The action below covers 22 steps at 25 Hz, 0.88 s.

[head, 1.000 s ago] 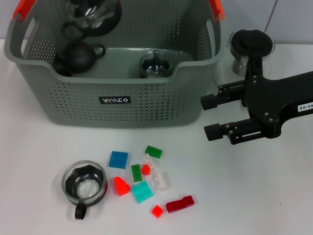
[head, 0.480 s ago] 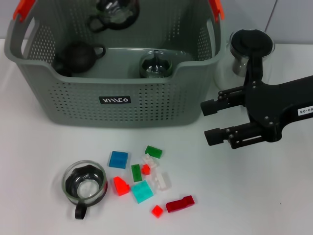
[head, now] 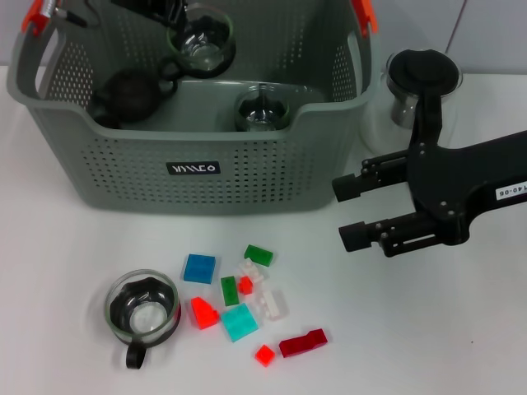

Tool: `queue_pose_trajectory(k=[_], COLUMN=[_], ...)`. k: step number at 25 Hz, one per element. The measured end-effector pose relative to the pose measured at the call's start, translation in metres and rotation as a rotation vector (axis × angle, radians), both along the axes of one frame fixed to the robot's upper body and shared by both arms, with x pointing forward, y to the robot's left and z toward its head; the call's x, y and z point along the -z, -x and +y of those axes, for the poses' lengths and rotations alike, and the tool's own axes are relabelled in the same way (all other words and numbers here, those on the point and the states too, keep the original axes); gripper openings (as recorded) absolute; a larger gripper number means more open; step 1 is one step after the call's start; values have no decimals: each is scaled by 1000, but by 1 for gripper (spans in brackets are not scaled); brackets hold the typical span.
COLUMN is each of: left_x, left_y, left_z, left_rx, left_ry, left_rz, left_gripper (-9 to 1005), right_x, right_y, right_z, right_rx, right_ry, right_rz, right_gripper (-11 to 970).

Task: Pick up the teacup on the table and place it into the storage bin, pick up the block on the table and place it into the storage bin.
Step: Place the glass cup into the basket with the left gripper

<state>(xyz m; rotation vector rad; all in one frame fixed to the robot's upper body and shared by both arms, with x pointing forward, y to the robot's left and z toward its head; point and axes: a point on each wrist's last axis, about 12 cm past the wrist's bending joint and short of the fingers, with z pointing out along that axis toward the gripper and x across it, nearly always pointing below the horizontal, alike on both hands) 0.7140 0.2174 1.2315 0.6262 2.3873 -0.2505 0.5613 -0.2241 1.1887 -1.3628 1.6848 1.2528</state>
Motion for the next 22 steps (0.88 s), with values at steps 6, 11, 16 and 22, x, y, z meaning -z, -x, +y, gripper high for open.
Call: queue_pose_trajectory(k=[6,11,16,22], left_x=[16,30,33,37], left_y=[1,4,5,6], left_z=[-12,-23,-27,-28], left_rx=[-7,8,15,13], left_ry=[-31,-67,-78,-75], left_rz=[-22,-18,-20,-20], left_gripper=[68,71,73,76], right_x=[1,2,2,2], right_y=[0,-1,-2,-2], right_z=[2,3,3,4], right_rx=[-7,-6,-6,-5], right_ry=[4,6,14,13], right_rz=[7,9,8,2], right_gripper=[713,712,711,713])
